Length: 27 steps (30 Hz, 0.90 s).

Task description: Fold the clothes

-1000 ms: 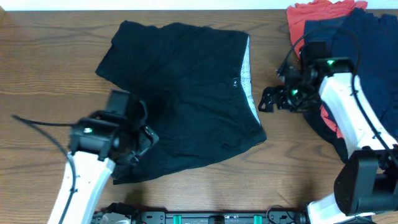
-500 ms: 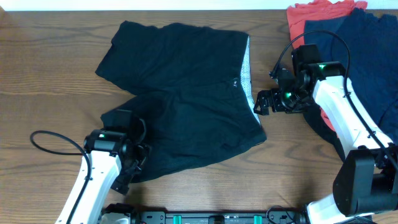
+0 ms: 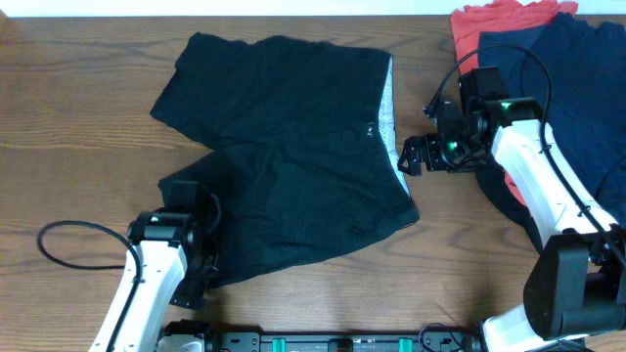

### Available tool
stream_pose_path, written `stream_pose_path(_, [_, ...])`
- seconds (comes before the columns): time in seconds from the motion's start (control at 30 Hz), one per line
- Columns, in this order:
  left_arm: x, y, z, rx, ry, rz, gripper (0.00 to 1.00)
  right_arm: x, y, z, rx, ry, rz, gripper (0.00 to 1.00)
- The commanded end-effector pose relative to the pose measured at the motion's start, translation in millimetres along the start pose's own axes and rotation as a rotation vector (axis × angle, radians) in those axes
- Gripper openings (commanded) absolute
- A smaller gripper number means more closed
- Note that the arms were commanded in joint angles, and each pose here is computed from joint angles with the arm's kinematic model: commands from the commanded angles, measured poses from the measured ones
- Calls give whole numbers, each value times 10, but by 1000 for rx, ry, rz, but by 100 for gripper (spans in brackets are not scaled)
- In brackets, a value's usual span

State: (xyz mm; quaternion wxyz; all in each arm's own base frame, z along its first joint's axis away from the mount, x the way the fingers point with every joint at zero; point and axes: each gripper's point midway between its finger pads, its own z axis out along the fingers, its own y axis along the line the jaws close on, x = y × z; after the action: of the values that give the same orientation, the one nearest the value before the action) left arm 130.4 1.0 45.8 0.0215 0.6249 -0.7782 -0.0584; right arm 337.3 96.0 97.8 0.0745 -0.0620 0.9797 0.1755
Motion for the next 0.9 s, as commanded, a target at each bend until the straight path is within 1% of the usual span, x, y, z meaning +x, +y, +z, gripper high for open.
stream_pose_path(0.0, [32,92,45,-35,17,-87,84,15,23,27,-4,6,28,99])
stream_pose_path(0.1, [40,152,87,-56,16,-120,84,10,25,28,-5,4,29,99])
stream_pose_path(0.27, [67,281,258,-94,13,-236,83,-34,26,28,-5,-14,46,97])
stream_pose_path(0.43, [58,197,376,-47,9,-267,80,-82,17,26,-1,-33,61,94])
stream_pose_path(0.6, [-86,138,375,-16,-70,-269,72,-102,3,29,6,-42,97,92])
stream_pose_path(0.67, [-142,153,376,-18,-104,-268,64,-87,-16,40,14,-38,113,91])
stream_pose_path(0.7, [-156,154,387,-16,-112,-268,63,-77,-19,46,15,-35,119,91])
stream_pose_path(0.87, [-151,201,460,-25,-116,-268,63,-45,-35,74,19,-27,132,91])
